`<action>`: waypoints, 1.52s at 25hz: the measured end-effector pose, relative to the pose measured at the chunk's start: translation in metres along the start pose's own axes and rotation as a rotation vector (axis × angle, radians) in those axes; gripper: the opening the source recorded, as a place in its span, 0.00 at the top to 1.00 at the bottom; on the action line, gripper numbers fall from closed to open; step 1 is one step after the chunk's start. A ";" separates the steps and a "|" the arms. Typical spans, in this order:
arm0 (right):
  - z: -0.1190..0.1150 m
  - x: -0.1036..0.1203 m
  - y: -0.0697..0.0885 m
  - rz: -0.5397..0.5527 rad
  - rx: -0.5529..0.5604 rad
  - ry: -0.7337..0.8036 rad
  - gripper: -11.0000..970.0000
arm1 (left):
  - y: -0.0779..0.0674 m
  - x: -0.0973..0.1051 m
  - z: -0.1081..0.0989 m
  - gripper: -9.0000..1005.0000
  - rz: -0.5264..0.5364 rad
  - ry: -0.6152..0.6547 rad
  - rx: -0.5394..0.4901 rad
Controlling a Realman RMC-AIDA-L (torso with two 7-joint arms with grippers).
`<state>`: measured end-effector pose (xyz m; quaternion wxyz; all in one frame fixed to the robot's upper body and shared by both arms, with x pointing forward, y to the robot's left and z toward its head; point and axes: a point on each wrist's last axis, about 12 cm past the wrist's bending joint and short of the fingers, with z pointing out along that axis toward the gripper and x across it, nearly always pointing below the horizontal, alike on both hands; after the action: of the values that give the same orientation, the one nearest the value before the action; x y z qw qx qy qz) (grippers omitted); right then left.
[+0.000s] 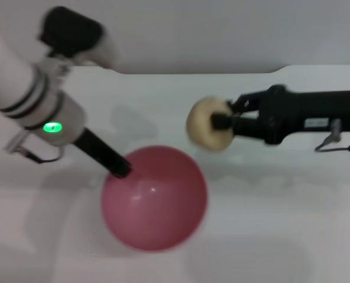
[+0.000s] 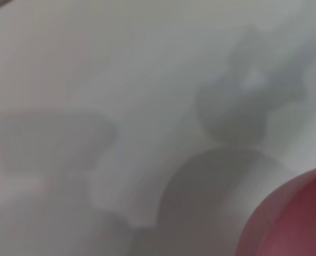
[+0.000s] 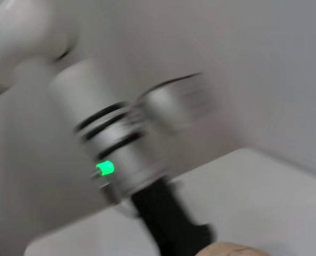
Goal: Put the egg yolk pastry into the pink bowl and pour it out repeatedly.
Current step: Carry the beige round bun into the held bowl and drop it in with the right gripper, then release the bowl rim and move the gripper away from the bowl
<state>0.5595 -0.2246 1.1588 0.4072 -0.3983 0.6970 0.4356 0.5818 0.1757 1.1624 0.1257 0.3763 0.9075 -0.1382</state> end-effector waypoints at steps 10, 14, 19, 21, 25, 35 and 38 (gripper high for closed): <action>0.066 -0.001 0.010 -0.075 -0.070 0.386 0.76 | -0.027 -0.031 0.010 0.99 0.129 0.033 -0.018; 0.077 -0.004 0.012 -0.087 -0.062 0.445 0.72 | -0.028 -0.033 0.010 0.99 0.133 0.030 -0.018; 0.073 -0.009 0.012 -0.085 -0.054 0.440 0.59 | -0.027 -0.033 0.010 0.99 0.132 0.031 -0.024; 0.068 -0.012 0.011 -0.071 -0.034 0.419 0.54 | -0.027 -0.032 0.010 0.99 0.131 0.031 -0.025; 0.046 -0.018 0.002 -0.009 0.037 0.318 0.50 | -0.031 -0.033 0.014 0.99 0.154 0.039 -0.026; -0.031 -0.007 -0.023 0.179 0.251 0.064 0.50 | -0.046 -0.032 0.043 0.99 0.213 0.046 -0.063; -0.043 -0.003 -0.025 0.206 0.286 0.031 0.50 | -0.048 -0.033 0.045 0.98 0.199 0.040 -0.068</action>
<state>0.5742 -0.2718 1.1668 0.4020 -0.2696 0.7951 0.3654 0.5756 0.1067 1.1393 0.1335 0.4630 0.8719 -0.0868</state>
